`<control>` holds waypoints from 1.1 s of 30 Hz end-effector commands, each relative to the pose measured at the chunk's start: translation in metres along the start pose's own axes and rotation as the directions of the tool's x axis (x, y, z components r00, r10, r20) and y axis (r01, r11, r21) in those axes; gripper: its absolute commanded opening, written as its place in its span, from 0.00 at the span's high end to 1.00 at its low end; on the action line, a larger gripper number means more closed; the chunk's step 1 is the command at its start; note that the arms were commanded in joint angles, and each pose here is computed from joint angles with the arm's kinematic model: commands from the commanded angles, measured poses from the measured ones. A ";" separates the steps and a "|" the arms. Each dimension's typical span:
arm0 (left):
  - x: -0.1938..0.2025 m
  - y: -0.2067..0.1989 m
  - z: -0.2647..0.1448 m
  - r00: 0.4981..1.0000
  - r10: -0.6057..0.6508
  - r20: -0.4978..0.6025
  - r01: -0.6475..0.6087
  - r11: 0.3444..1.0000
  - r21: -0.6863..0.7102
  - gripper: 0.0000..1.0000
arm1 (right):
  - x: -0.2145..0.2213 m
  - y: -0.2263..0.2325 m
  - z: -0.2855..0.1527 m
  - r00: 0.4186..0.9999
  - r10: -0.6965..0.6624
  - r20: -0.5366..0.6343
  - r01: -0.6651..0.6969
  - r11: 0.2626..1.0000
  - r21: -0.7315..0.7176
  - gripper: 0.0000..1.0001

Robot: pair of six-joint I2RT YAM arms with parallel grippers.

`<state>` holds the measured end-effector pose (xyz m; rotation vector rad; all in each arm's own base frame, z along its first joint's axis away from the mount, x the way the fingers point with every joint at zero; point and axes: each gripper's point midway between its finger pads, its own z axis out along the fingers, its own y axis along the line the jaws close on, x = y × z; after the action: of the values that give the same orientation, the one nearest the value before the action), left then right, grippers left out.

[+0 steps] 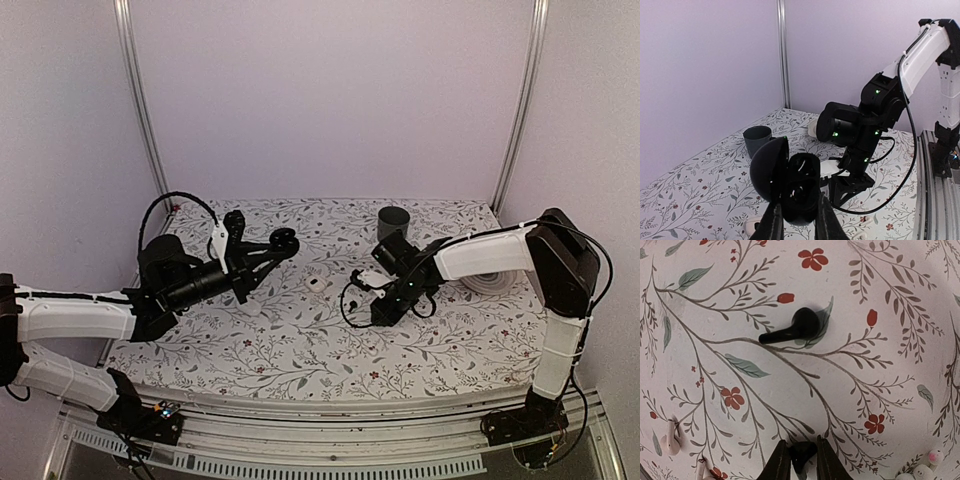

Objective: Insert the wireless bluetooth earbuds into the charging case
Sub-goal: Pick up the right earbud from the center of the board, then insert the right earbud into the left side groove of the charging case.

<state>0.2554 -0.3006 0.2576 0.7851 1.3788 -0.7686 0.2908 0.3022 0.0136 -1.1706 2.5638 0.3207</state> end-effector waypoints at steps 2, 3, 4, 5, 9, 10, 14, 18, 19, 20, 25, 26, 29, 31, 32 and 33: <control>-0.005 -0.004 0.004 1.000 -0.010 0.011 0.009 1.000 0.014 1.00 | 0.017 0.004 0.003 0.999 0.024 -0.040 -0.024 1.000 -0.008 0.85; -0.004 -0.003 0.004 1.000 -0.010 0.010 0.010 1.000 0.010 1.00 | 0.015 0.004 0.002 0.999 0.030 -0.028 -0.031 0.999 -0.008 0.86; -0.004 -0.002 0.004 1.000 -0.012 0.010 0.012 1.000 0.007 1.00 | 0.013 0.004 0.001 0.999 0.036 -0.014 -0.036 0.999 -0.004 0.88; -0.003 -0.002 0.004 1.000 -0.013 0.011 0.013 1.000 0.003 1.00 | 0.011 0.003 0.000 0.999 0.044 0.001 -0.044 0.999 0.003 0.89; 0.000 0.000 0.002 1.000 -0.023 0.015 0.023 1.000 -0.009 1.00 | 0.001 -0.002 -0.009 0.994 0.084 0.075 -0.085 0.996 0.010 0.92; 0.001 0.000 0.002 1.000 -0.026 0.017 0.026 1.000 -0.011 1.00 | -0.003 -0.004 -0.012 0.991 0.095 0.099 -0.097 0.995 0.012 0.92; 0.005 0.006 0.001 0.998 -0.054 0.023 0.055 0.998 -0.025 1.00 | -0.016 -0.004 -0.024 0.974 0.136 0.181 -0.135 0.991 -0.015 0.93; 0.009 0.011 0.000 0.995 -0.092 0.031 0.093 0.995 -0.021 1.00 | -0.027 -0.003 -0.035 0.959 0.147 0.244 -0.145 0.989 -0.025 0.93; 0.010 0.012 0.000 0.995 -0.099 0.032 0.100 0.995 -0.018 1.00 | -0.030 -0.004 -0.038 0.953 0.148 0.263 -0.147 0.989 -0.024 0.93; 0.012 0.013 0.000 0.994 -0.107 0.029 0.107 0.994 -0.014 1.00 | -0.034 -0.004 -0.043 0.947 0.148 0.283 -0.148 0.989 -0.021 0.93; 0.020 0.012 0.005 0.990 -0.139 0.011 0.139 0.990 0.037 1.00 | -0.056 -0.004 -0.077 0.907 0.149 0.395 -0.148 0.988 -0.032 0.93; 0.022 0.011 0.007 0.989 -0.146 0.003 0.145 0.988 0.050 1.00 | -0.060 -0.003 -0.086 0.896 0.146 0.419 -0.145 0.989 -0.035 0.93; 0.026 0.010 0.012 0.987 -0.161 -0.009 0.161 0.984 0.078 1.00 | -0.076 0.003 -0.116 0.856 0.141 0.497 -0.127 0.990 -0.063 0.92; 0.027 0.006 0.015 0.985 -0.170 -0.011 0.170 0.979 0.114 1.00 | -0.086 0.008 -0.136 0.826 0.135 0.547 -0.109 0.991 -0.079 0.92; 0.029 0.005 0.017 0.984 -0.178 -0.016 0.179 0.976 0.125 1.00 | -0.090 0.011 -0.145 0.813 0.132 0.568 -0.102 0.991 -0.085 0.91; 0.030 0.004 0.019 0.983 -0.184 -0.020 0.185 0.973 0.140 1.00 | -0.094 0.015 -0.155 0.798 0.126 0.589 -0.091 0.992 -0.090 0.91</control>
<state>0.2714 -0.3054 0.2125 0.7476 1.4963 -0.9301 0.3106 0.3169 0.1427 -0.8051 2.2058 0.5819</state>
